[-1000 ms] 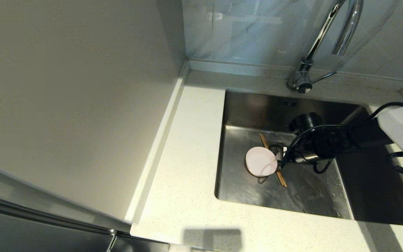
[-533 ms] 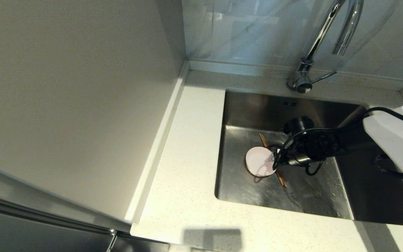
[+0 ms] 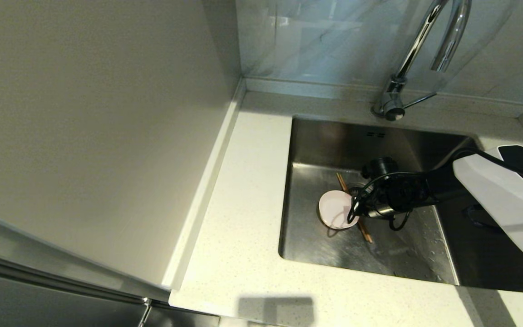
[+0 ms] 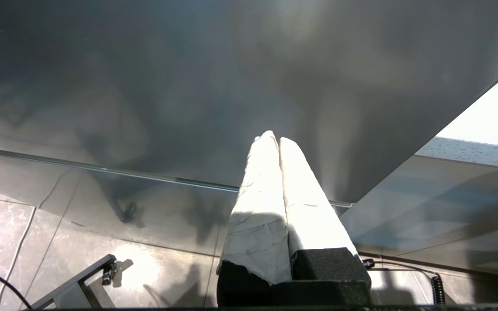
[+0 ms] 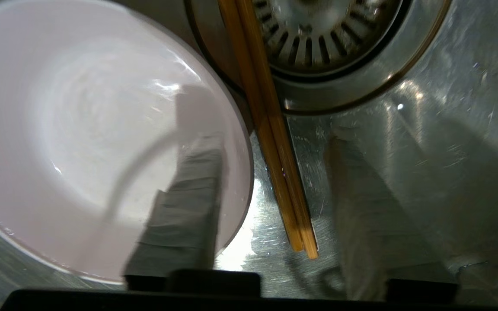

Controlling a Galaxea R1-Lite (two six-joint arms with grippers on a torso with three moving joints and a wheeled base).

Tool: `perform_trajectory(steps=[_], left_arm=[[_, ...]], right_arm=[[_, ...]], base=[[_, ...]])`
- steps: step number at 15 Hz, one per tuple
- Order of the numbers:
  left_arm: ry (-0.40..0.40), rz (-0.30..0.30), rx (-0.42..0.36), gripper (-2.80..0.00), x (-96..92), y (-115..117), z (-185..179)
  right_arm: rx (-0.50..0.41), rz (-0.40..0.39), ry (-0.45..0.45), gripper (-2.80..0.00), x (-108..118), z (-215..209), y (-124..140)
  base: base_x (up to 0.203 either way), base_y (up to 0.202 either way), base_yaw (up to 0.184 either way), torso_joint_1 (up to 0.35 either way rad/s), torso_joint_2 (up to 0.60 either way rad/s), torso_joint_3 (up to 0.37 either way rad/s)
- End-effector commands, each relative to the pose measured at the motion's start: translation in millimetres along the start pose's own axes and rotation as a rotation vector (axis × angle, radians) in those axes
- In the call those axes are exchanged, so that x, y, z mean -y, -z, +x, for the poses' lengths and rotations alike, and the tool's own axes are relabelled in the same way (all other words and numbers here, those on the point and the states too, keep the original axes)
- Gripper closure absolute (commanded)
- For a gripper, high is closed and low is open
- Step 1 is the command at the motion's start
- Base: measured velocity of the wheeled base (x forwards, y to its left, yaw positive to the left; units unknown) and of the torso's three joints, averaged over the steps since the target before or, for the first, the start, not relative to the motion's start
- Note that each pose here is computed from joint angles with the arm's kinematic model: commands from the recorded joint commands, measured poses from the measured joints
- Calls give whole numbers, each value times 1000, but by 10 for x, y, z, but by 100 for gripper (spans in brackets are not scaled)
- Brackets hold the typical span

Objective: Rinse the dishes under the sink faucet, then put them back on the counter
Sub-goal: Put a bowl back to the table from the sink

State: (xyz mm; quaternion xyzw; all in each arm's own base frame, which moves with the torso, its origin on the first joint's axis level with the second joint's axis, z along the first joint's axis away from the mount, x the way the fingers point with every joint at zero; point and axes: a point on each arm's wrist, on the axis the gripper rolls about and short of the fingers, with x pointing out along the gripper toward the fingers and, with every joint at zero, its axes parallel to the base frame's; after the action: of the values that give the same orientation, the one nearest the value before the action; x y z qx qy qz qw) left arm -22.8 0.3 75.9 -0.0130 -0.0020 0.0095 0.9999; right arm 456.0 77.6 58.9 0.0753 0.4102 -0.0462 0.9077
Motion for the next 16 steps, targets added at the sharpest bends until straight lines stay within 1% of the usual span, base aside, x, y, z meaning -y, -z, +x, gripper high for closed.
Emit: perform_trajectory(steps=[1,5,6,8,10,12,14,15,16], left_arm=[[-1,0,4,0,0,0,-2],[-1,0,4,0,0,0,-2],[-1,0,4,0,0,0,-2],[-1,0,4,0,0,0,-2],[-1,0,4,0,0,0,-2],[-1,0,4,0,0,0,-2],[-1,0,4,0,0,0,-2],[-1,0,4,0,0,0,-2],[-1,0,4,0,0,0,-2]], right_arm=[[-21,7,7,0,3,59,55],[12,13,6,0,3,-45,-30],[29,13,25,0,20,-82,-63],[87,10,75,0,49,-198,-181],[138,5,109,0,127,-359,-310],[174,14,143,0,254,-493,-410],[221,-1,244,0,374,-606,-497],[251,9,284,0,411,-676,-543],[278,20,296,0,441,-718,-569]], base=[[0,0,0,0,0,0],[0,0,0,0,0,0],[0,0,0,0,0,0],[0,0,0,0,0,0],[0,0,0,0,0,0],[0,0,0,0,0,0],[0,0,0,0,0,0],[0,0,0,0,0,0],[0,0,0,0,0,0]])
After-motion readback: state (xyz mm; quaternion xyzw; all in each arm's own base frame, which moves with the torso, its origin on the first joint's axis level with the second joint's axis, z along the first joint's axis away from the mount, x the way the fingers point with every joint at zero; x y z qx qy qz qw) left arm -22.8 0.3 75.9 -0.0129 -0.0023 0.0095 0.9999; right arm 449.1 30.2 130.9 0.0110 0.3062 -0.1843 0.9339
